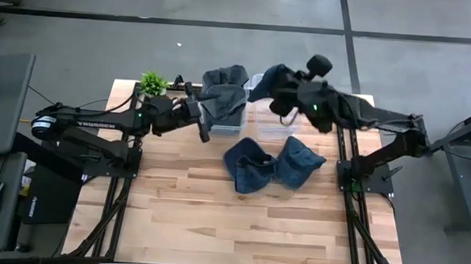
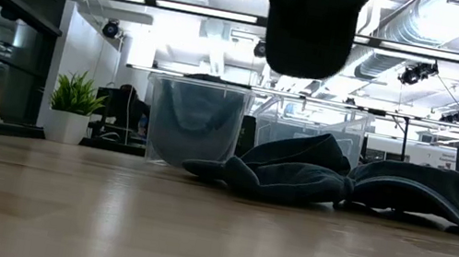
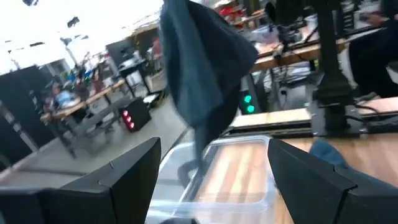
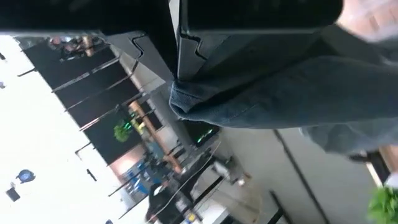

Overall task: Pick & Place hat
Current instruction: Put the left blue cap into the right transparent bin

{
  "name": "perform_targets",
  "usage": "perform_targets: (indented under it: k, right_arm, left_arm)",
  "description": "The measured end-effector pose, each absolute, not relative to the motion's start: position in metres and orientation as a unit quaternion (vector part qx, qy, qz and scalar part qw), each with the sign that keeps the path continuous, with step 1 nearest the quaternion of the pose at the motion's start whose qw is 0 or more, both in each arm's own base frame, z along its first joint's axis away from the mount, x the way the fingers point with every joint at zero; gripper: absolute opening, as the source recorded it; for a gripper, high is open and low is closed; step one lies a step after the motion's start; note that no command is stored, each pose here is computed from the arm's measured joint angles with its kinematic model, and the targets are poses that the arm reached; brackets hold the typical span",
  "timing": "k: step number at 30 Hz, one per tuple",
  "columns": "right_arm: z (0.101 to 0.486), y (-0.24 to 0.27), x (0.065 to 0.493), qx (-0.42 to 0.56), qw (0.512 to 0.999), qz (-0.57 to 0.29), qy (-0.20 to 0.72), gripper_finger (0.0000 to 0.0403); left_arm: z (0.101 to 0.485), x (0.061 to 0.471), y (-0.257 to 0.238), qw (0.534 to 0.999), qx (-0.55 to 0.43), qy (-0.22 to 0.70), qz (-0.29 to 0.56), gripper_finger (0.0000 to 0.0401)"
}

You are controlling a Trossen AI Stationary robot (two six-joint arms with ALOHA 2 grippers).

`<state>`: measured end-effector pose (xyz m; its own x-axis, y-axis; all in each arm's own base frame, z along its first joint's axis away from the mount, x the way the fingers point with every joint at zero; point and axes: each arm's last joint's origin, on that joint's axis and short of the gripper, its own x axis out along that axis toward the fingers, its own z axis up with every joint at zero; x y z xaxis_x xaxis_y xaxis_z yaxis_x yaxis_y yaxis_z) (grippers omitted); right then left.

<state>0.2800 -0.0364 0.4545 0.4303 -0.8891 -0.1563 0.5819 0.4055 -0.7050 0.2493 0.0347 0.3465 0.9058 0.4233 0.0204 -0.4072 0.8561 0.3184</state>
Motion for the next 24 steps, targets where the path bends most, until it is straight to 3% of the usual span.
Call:
perform_targets:
  k: [5, 15, 24]
  right_arm:
    - [0.446, -0.077, 0.272, -0.267, 0.789, -0.459, 0.310, 0.0000]
    - [0.432, -0.144, 0.251, -0.188, 0.830, -0.409, 0.329, 0.0000]
    - [0.382, -0.178, 0.244, -0.160, 0.830, -0.381, 0.376, 0.0000]
  left_arm:
    - [0.342, 0.242, 0.054, 0.962, 0.136, 0.052, 0.233, 0.0294]
    - [0.338, 0.233, 0.087, 0.959, 0.085, 0.068, 0.262, 0.0294]
    - [0.338, 0.230, 0.094, 0.960, 0.057, 0.059, 0.269, 0.0294]
